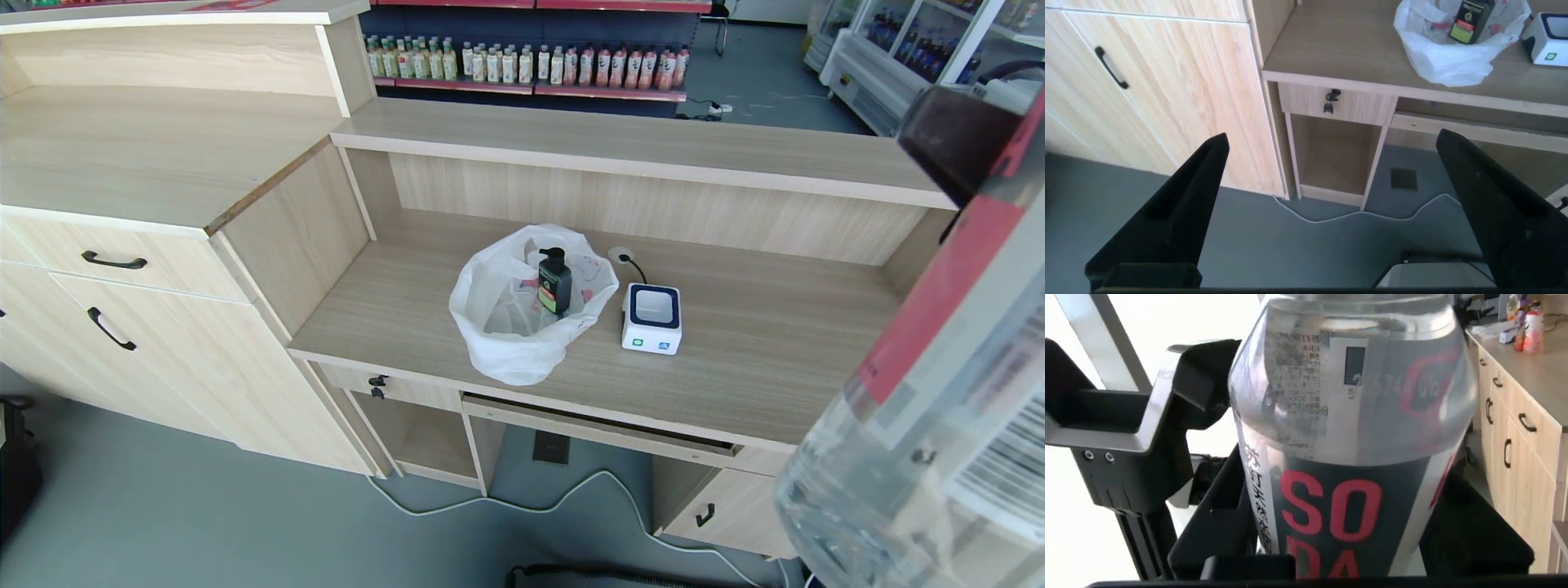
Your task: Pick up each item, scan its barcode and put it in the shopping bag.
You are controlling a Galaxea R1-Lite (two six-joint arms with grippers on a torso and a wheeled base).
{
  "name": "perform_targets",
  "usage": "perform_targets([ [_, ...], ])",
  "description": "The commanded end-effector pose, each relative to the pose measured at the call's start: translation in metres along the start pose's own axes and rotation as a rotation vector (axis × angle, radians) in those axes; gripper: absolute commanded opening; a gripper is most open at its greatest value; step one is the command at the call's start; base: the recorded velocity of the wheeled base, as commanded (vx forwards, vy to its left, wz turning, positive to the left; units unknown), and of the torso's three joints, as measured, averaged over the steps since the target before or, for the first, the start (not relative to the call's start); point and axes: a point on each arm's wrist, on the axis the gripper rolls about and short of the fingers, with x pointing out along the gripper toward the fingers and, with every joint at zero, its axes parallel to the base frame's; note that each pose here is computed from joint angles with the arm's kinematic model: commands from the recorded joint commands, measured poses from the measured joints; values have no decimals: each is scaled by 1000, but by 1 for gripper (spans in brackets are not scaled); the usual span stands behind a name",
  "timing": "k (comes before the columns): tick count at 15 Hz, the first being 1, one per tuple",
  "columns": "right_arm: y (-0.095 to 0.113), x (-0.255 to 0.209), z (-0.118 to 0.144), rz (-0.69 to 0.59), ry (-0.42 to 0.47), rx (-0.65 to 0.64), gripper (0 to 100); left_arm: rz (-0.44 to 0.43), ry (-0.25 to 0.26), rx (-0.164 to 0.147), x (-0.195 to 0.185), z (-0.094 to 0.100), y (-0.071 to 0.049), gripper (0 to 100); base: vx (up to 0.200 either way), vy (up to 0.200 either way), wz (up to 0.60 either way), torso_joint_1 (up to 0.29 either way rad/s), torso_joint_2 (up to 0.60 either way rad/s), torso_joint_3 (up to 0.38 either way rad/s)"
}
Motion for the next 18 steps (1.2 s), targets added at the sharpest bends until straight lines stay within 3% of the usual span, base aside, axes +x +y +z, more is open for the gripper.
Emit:
perform_targets([
  [1,20,-23,16,-76,-26,7,0,0,-1,0,0,0,0,100,0,0,0,0,0,0],
  [2,28,-28,20,-90,-33,15,0,0,-1,0,0,0,0,100,0,0,0,0,0,0],
  [3,49,-40,23,-120,-53,28,0,0,-1,0,0,0,0,100,0,0,0,0,0,0],
  [5,64,-46,19,-137,-66,49,0,0,-1,0,0,0,0,100,0,0,0,0,0,0],
  [18,68,-50,15,-220,-119,76,0,0,-1,0,0,0,0,100,0,0,0,0,0,0],
])
